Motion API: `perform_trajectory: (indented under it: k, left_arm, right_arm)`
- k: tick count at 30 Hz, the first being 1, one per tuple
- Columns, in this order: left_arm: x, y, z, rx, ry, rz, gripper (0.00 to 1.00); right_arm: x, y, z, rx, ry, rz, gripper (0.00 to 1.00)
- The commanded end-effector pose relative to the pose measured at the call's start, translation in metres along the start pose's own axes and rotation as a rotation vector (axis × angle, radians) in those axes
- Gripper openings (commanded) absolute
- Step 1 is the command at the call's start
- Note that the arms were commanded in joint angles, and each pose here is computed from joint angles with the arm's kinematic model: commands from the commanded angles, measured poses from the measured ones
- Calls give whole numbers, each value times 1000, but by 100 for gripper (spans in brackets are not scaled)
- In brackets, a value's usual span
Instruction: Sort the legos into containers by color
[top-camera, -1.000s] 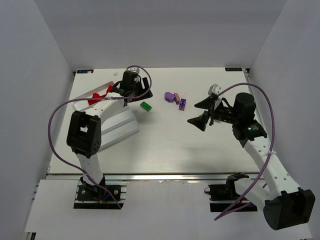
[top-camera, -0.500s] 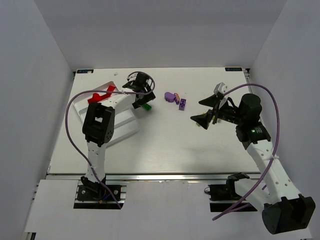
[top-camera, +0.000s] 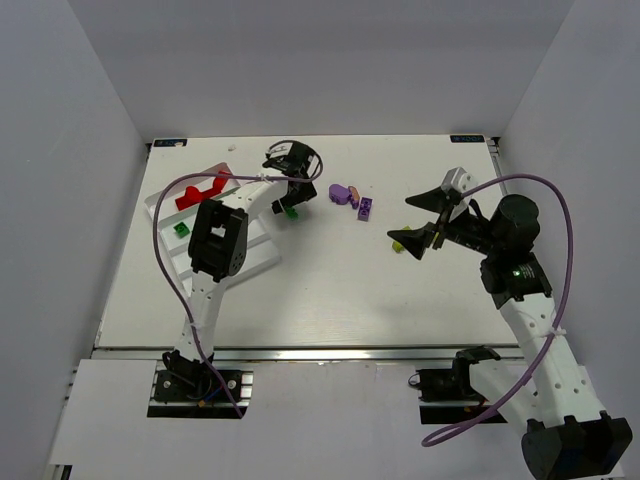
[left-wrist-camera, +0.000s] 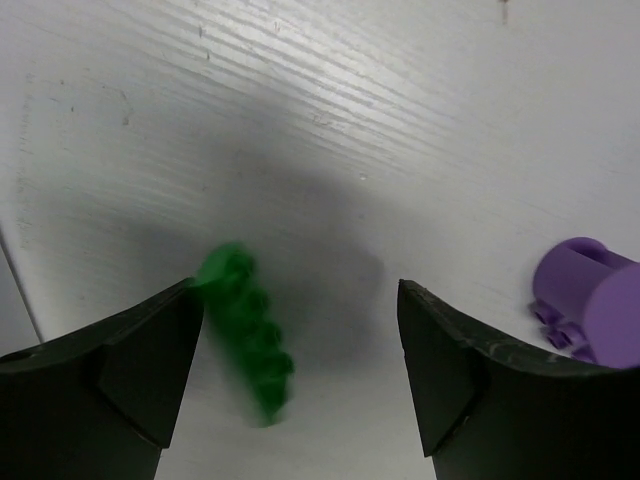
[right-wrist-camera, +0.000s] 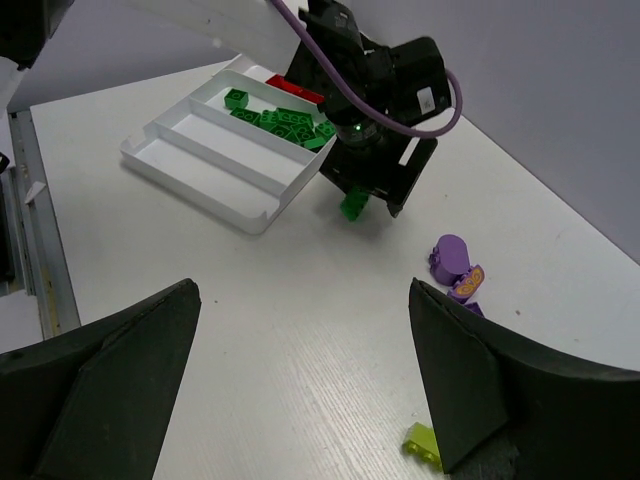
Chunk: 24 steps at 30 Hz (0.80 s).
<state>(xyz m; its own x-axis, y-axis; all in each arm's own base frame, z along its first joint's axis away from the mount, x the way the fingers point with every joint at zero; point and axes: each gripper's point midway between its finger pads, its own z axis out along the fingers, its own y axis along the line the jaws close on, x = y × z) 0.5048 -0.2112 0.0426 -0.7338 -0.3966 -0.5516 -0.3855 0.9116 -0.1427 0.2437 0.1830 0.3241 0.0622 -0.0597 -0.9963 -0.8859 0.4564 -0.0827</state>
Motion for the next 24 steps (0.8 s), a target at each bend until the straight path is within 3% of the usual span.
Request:
perform_trajectory:
  k: [1,16,24]
  left_arm:
    - [-6,7,-9,-52,-20,24,87]
    - [16,-6,3,-53,3,125,81]
    - [31,9,6,-93,24,201,79]
  right_arm:
    - [-8,3,-3,-8,-37,-34,89]
    - [-14,5,-9,-7,-57,-44,89]
    - [-14,5,-9,-8,-60,-43,89]
